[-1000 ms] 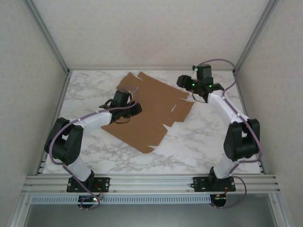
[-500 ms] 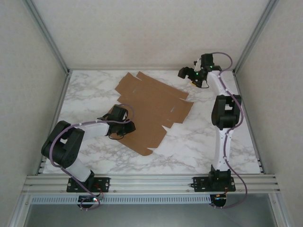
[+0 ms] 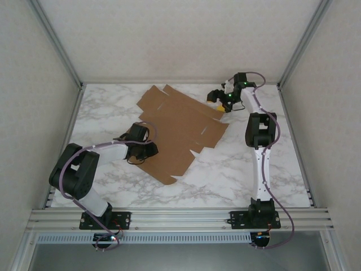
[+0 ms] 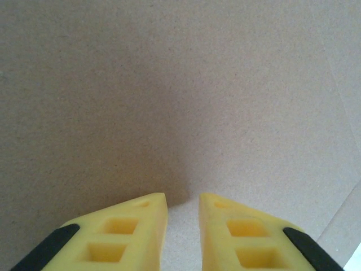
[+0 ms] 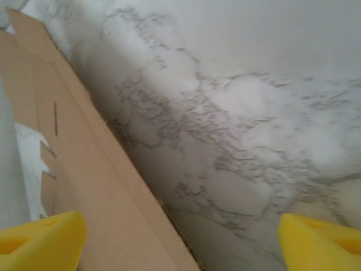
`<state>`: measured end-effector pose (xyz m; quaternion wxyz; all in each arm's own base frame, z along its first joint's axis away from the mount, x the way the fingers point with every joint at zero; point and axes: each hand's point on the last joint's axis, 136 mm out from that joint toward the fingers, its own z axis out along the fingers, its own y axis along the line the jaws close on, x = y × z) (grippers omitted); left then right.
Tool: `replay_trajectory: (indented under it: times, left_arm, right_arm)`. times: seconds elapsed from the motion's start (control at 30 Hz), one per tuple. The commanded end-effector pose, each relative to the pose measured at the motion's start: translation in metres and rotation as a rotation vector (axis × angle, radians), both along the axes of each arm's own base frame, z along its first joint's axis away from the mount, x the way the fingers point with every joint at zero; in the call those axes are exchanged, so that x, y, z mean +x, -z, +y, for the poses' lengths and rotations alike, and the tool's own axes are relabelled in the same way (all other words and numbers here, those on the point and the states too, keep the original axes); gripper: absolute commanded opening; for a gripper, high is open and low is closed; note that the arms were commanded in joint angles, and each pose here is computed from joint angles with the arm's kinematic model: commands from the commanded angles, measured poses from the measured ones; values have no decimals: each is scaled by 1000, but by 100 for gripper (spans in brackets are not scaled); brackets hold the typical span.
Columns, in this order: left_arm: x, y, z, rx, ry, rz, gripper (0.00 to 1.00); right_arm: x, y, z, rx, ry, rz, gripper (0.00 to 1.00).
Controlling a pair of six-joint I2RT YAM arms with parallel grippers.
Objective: Fold the paper box
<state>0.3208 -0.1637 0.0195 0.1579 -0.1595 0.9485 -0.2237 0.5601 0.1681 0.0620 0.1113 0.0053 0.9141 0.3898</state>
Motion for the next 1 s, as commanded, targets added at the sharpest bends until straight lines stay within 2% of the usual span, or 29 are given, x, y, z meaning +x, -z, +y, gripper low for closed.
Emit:
replay_trajectory:
  times: [0.0, 0.13, 0.3, 0.33, 0.47, 0.67, 0.83, 0.97]
  left_arm:
    - [-16, 23, 27, 131, -17, 99, 24]
    - [-13, 23, 27, 135, -15, 95, 24]
    - [-12, 23, 26, 130, -15, 91, 24]
    - [-12, 22, 26, 128, -16, 87, 24]
    - [-10, 18, 27, 128, -20, 77, 24]
    - [-9, 10, 28, 130, -17, 54, 24]
    - [-8, 6, 28, 129, -19, 42, 25]
    - [-6, 4, 26, 113, -18, 39, 25]
  right_arm:
    - [-12, -5, 28, 80, -92, 0, 80]
    - [-19, -16, 46, 101, -141, -26, 64]
    - [-26, -17, 51, 30, -173, -55, 42]
    - [-27, -19, 50, 21, -173, -63, 40]
    - [-27, -26, 43, -41, -174, -104, 35]
    - [-31, -30, 39, -147, -202, -170, 41]
    - [-33, -29, 40, -244, -233, -214, 39]
    - [-35, -13, 36, -360, -261, -230, 35]
